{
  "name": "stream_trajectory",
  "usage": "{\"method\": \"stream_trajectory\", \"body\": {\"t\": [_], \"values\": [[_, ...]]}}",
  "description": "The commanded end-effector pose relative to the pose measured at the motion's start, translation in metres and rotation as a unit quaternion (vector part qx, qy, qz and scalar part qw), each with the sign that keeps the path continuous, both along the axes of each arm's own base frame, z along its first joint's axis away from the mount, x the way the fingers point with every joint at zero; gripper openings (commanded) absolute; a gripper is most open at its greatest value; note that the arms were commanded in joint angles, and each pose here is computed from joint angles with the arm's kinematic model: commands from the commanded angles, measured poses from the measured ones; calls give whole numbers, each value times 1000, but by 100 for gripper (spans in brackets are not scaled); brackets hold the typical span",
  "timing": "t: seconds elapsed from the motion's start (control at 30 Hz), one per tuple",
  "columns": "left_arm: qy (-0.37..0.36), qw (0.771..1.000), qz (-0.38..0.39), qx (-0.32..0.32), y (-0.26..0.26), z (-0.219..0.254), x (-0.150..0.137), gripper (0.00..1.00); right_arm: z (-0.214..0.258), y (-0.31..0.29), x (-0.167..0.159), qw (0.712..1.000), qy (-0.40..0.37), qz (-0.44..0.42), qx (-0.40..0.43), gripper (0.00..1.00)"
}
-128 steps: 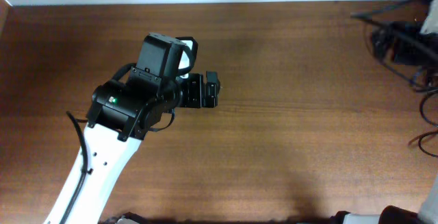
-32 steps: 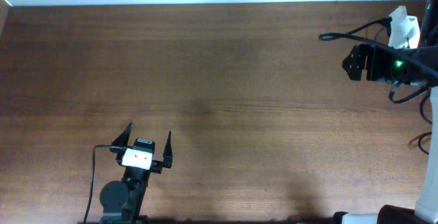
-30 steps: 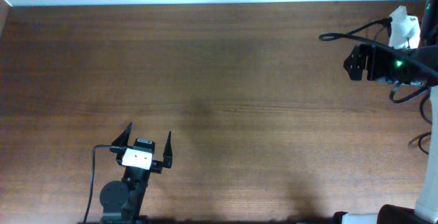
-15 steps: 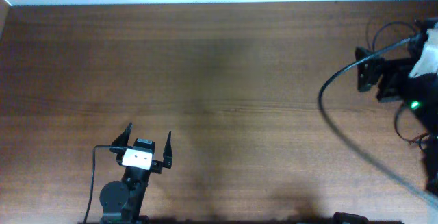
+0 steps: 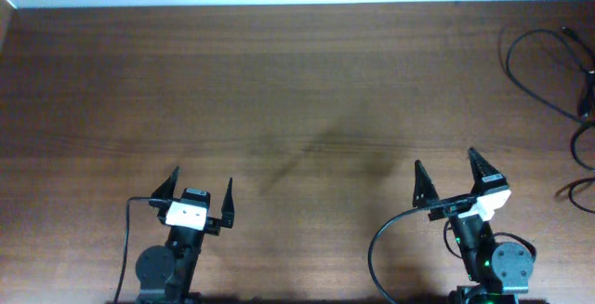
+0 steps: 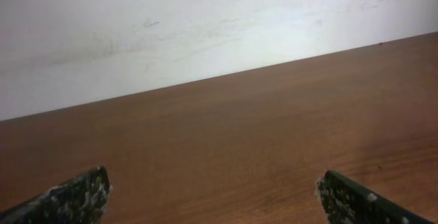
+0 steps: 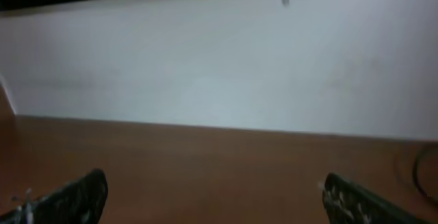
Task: Untangle cables
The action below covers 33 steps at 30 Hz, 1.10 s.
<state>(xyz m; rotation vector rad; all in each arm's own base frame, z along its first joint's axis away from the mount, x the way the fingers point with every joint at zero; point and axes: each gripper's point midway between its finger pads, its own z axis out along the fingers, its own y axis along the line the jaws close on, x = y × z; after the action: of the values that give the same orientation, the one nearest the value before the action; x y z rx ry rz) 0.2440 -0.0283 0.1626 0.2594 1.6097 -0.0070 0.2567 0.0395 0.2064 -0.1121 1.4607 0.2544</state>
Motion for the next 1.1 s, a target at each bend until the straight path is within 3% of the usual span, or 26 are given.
{"method": "stream_trajectory", "body": {"t": [0.0, 0.13, 0.33, 0.47, 1.07], "values": [[0, 1000, 3, 6, 2, -2, 0, 99, -17, -10, -1, 999, 34, -34, 9, 99], [0, 1000, 4, 6, 2, -2, 0, 99, -57, -17, -10, 992, 111, -56, 1, 99], [0, 1000, 3, 6, 2, -2, 0, 99, -49, -19, -12, 994, 92, -59, 2, 99], [-1, 1000, 4, 6, 2, -2, 0, 99, -48, -13, -12, 995, 83, -43, -45, 99], [-1, 1000, 3, 6, 2, -2, 0, 99, -48, -14, -12, 994, 83, -47, -44, 99]]}}
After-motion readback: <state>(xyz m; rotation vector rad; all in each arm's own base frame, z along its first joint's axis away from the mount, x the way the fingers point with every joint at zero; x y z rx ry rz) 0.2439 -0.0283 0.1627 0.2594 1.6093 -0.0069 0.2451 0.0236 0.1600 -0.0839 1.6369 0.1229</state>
